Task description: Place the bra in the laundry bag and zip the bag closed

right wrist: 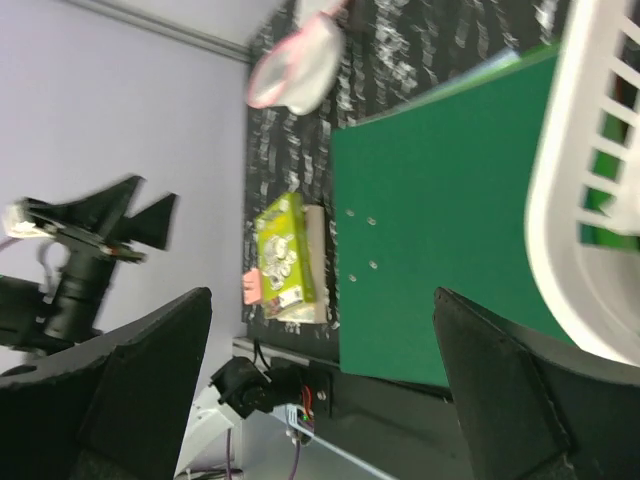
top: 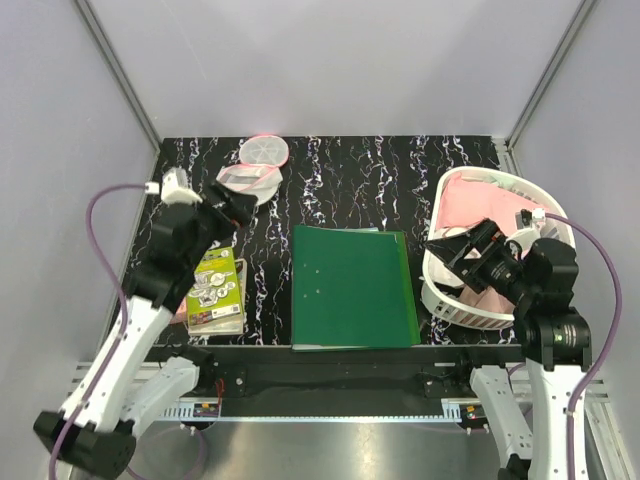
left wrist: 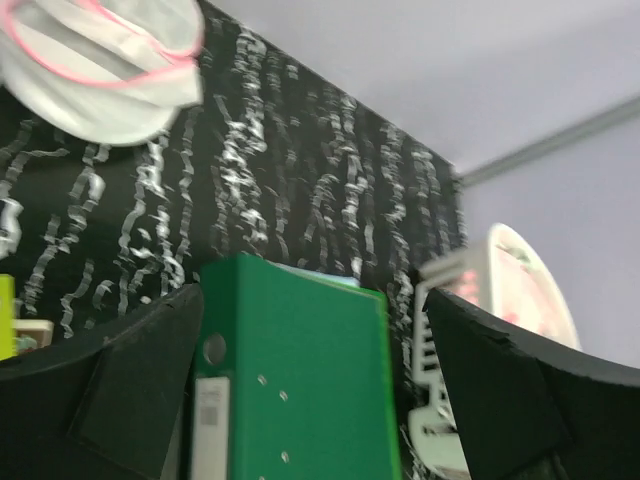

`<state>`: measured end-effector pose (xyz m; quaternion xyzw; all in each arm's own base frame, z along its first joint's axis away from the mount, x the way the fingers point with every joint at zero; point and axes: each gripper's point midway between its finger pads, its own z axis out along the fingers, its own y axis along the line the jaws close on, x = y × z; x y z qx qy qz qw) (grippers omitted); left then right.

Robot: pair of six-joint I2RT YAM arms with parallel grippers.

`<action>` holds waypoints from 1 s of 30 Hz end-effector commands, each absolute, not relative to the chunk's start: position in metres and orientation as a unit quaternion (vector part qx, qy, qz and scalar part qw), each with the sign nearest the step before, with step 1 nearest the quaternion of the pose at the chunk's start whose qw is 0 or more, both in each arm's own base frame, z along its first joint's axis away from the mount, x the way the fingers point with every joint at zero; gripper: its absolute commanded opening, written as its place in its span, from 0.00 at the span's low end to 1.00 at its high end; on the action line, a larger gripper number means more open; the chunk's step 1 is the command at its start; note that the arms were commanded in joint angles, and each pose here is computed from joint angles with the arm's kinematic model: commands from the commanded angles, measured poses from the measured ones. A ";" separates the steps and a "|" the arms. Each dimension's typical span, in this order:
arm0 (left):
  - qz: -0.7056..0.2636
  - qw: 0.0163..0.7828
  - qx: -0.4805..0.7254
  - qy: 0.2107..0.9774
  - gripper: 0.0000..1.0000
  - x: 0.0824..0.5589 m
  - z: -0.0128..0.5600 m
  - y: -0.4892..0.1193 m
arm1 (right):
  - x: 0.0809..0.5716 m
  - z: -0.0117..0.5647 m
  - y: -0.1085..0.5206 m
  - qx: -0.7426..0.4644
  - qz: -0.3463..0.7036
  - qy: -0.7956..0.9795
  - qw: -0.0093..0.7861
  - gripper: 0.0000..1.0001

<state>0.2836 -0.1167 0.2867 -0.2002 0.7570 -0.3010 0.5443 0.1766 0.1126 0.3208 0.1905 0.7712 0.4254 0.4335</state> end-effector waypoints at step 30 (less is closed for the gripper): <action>-0.129 0.323 -0.270 0.898 0.23 0.535 0.113 -0.049 | 0.250 0.306 0.092 0.085 0.285 0.905 0.304 1.00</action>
